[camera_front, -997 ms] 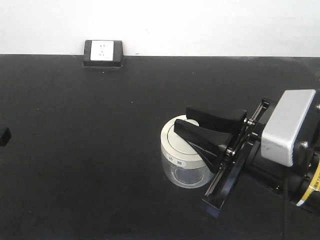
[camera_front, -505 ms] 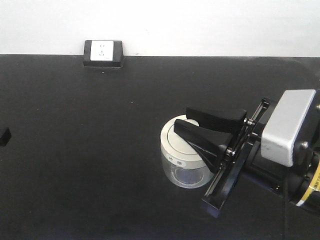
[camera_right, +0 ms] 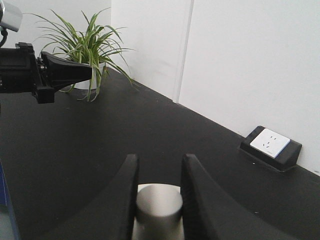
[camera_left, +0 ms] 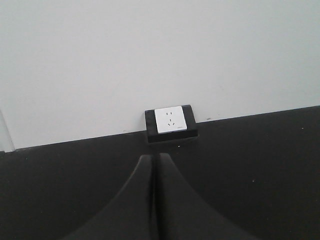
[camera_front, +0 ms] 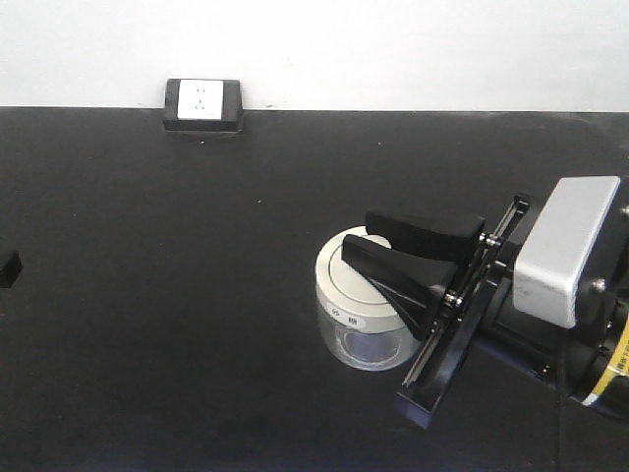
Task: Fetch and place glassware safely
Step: 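Hold the jar still above the black bench top with the right gripper, then lower the held jar with the right gripper onto the black bench top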
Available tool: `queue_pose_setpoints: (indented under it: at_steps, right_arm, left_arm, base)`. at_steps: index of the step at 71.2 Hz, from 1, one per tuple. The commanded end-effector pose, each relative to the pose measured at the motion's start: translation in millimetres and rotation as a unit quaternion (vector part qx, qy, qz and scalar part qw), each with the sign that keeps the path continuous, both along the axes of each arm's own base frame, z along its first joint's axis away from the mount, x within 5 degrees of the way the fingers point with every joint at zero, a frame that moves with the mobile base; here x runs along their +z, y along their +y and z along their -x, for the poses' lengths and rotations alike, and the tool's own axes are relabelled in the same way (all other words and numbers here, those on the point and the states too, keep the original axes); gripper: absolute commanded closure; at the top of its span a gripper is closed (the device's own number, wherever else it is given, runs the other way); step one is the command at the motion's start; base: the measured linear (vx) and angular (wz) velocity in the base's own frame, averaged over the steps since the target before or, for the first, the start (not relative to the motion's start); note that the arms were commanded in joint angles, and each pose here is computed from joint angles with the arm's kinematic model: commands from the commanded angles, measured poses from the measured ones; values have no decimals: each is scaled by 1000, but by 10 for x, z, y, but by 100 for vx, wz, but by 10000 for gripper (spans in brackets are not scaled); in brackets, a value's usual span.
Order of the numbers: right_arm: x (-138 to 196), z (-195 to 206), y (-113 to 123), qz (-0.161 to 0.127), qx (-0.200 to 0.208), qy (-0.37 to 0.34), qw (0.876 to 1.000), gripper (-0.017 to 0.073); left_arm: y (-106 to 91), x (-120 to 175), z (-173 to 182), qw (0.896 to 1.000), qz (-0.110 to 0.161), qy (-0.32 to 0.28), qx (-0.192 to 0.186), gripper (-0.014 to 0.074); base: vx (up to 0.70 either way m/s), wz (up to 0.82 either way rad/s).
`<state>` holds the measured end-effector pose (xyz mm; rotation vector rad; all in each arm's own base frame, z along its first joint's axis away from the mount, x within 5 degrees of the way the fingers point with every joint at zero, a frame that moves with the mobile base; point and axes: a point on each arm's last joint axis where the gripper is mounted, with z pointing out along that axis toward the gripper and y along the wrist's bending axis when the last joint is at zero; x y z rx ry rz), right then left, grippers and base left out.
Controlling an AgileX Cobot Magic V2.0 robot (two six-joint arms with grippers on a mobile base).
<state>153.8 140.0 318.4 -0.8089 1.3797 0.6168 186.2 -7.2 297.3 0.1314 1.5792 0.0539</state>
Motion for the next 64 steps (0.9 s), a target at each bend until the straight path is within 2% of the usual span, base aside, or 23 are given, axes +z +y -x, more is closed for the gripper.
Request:
queue_pose_setpoints:
  at_steps: [1,41,56,64]
  right_arm:
    - [193,51,13,-44,23,-32,998,563]
    - [194,50,11,-48,22,-28,998,563]
    - [46,-75,95,-27,21,-3,999,560]
    - [-62,-194,162,-34,34,9,999,560]
  left_arm:
    - [-13,161,5,999,7,-52,-4,601]
    - [-13,161,5,999,7,-52,-4,601]
    - [-13,161,5,999,7,-52,-4,601]
    - [-13,161,5,999,7,-52,-4,601]
  base:
    - [0,0]
    - [0,0]
    - [0,0]
    - [0,0]
